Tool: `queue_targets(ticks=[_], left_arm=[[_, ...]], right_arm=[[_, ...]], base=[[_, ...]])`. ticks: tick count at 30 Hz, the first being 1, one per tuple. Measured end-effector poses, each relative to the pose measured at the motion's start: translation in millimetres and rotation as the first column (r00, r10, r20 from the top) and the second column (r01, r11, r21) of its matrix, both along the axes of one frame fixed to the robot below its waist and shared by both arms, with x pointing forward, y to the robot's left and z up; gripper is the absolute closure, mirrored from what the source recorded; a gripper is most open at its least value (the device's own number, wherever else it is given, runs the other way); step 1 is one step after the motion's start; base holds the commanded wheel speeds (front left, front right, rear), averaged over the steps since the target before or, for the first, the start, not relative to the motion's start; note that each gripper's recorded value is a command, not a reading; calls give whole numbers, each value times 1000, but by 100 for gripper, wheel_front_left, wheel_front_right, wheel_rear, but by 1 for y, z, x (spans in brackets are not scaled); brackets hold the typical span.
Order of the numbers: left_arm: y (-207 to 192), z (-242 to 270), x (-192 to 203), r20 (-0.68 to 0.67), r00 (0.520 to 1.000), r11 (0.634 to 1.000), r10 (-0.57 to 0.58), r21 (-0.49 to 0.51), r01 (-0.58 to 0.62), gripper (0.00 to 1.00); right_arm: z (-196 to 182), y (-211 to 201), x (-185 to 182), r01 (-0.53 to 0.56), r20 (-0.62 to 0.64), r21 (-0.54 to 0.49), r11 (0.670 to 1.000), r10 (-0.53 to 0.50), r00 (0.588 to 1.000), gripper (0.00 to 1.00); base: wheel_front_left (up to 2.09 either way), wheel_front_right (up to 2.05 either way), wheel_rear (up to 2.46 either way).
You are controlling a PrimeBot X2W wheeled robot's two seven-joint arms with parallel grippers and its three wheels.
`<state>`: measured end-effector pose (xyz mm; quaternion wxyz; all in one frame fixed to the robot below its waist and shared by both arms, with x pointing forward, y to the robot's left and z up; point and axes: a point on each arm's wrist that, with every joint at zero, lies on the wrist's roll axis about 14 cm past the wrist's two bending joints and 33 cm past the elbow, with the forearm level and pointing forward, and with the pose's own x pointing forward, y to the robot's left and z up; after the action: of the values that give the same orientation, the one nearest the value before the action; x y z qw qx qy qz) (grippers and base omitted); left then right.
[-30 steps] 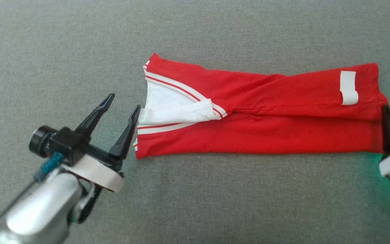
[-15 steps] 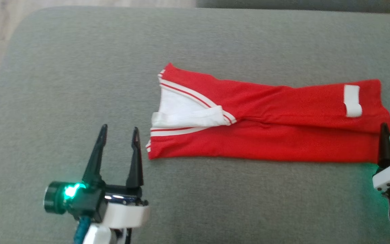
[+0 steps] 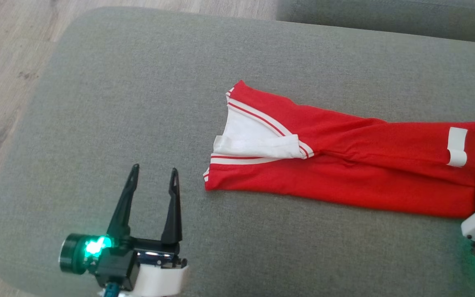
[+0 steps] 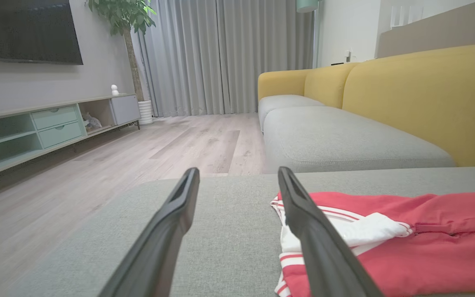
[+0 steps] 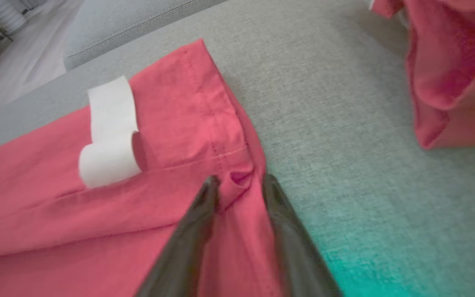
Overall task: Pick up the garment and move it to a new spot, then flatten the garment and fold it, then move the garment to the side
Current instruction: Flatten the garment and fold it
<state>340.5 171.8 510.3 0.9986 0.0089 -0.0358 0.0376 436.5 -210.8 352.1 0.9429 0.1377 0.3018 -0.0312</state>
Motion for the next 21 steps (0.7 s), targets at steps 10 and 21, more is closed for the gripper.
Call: queue_targets(ticks=[10, 21], left_arm=[[-12, 6, 9, 28, 998, 998, -64, 10, 64, 0], [-19, 8, 11, 37, 993, 994, -108, 17, 108, 0]], right_arm=[[32, -39, -2, 55, 109, -61, 997, -48, 993, 100], [162, 18, 33, -90, 454, 78, 993, 45, 890, 100]], base=[[0, 0, 0], [0, 0, 0]])
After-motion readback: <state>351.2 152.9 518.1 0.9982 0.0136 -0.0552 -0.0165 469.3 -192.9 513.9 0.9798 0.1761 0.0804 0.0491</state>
